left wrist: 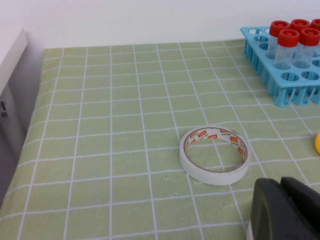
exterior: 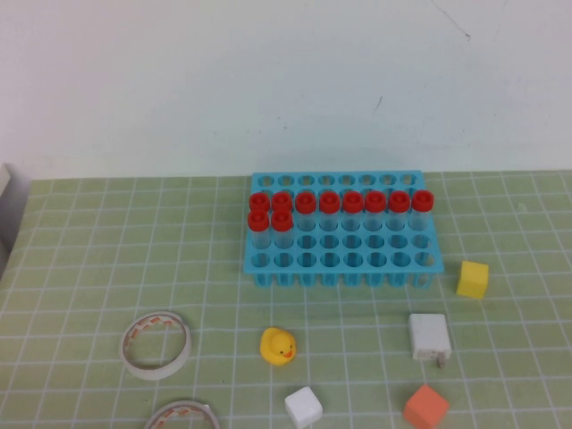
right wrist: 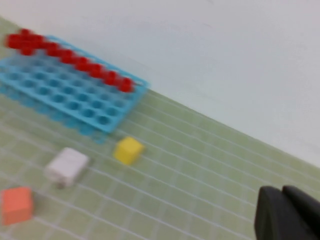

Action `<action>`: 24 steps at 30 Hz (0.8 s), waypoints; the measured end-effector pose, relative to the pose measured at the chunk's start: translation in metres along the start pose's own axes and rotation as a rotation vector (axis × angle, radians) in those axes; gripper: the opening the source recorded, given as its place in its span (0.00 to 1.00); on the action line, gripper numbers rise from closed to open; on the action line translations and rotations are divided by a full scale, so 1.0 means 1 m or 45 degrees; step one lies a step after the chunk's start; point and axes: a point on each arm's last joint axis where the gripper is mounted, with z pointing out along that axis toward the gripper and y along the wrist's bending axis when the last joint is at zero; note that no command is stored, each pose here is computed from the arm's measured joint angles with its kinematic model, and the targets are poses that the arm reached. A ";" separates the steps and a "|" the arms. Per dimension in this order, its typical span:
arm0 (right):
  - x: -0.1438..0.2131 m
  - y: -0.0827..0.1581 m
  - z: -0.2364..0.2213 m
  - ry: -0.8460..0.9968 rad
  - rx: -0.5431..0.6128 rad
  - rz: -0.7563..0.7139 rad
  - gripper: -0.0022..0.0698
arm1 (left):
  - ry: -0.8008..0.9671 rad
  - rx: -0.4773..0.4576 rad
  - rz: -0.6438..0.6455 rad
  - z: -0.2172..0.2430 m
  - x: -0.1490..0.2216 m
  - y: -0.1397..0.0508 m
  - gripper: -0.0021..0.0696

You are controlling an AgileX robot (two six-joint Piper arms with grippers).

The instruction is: Place the test tubes

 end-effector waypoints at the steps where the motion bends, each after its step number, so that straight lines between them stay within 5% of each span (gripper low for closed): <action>1: 0.001 -0.001 -0.002 0.018 0.058 0.020 0.03 | 0.000 0.000 0.000 0.000 0.000 0.000 0.03; 10: 0.006 -0.005 -0.014 0.162 0.486 0.165 0.03 | 0.000 0.000 0.000 0.000 0.000 0.000 0.03; 24: -0.002 0.006 -0.016 0.063 0.460 0.129 0.03 | 0.000 0.000 0.000 0.000 0.000 0.000 0.03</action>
